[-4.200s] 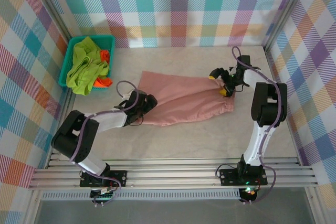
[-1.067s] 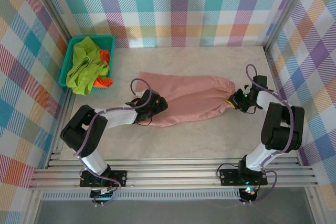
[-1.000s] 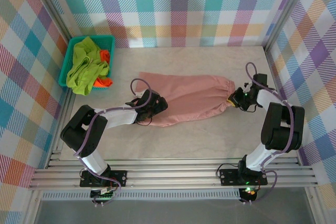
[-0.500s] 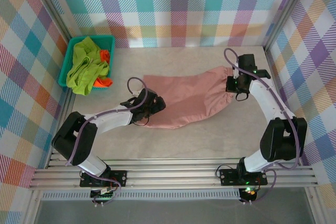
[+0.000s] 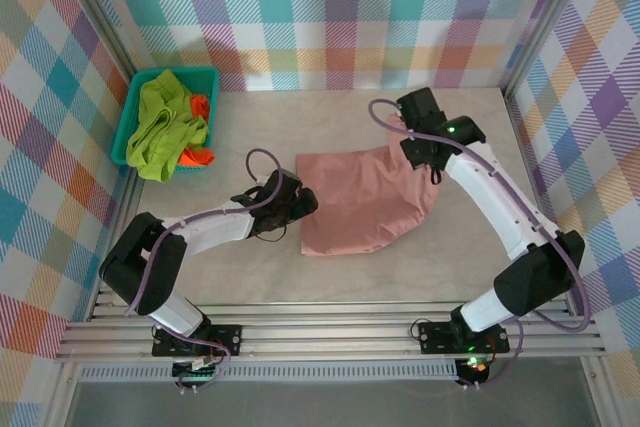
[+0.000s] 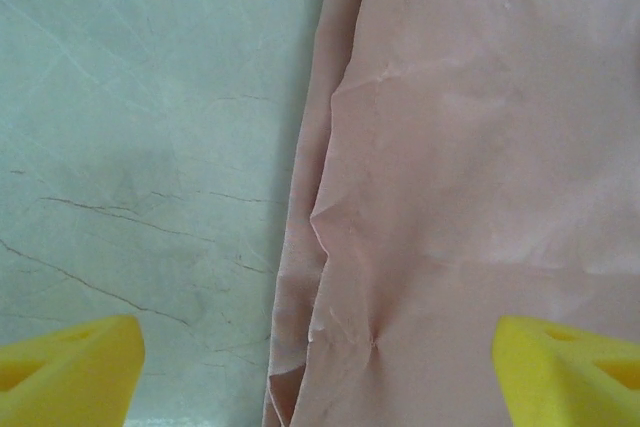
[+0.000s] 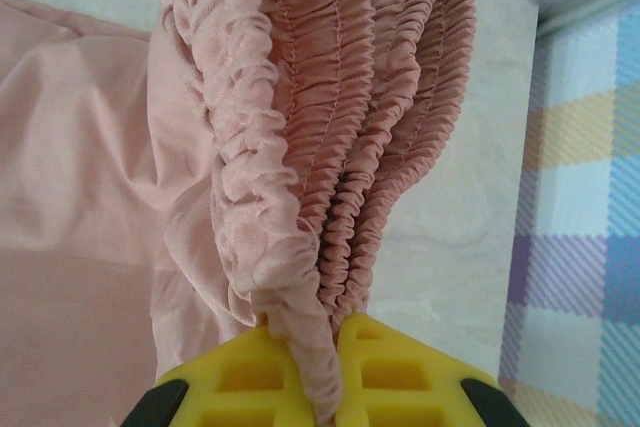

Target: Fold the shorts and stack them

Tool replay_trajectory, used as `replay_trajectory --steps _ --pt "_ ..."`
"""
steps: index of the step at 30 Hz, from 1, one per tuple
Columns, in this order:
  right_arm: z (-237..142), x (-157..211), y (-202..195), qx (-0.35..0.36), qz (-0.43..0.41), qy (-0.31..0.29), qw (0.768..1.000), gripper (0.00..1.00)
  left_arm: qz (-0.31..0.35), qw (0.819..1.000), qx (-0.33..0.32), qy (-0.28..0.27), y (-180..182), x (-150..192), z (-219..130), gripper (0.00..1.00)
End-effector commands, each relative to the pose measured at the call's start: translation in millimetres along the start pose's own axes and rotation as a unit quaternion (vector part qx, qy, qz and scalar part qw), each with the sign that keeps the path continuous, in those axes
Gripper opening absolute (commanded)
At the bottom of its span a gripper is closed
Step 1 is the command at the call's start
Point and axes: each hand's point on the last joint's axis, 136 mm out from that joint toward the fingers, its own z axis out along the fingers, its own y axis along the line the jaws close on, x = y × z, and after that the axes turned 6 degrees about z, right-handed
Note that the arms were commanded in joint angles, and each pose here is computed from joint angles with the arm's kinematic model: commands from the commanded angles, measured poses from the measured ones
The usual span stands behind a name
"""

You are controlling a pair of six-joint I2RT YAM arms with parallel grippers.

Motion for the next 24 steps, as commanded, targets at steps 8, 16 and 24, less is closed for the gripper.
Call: replay_trajectory --steps 8,16,24 --pt "-6.9 -4.3 79.1 0.012 -0.051 0.029 0.998 0.0 -0.033 0.999 0.005 0.033 -3.3 16.8 14.9 0.69" --pt "-4.2 3.4 137.8 -0.003 -0.061 0.057 0.997 0.0 -0.047 0.997 -0.009 0.066 4.9 39.8 35.6 0.48" --pt "-8.3 19.8 215.2 -0.116 -0.033 0.1 0.988 0.0 -0.066 0.995 -0.016 0.079 13.1 56.6 47.9 0.43"
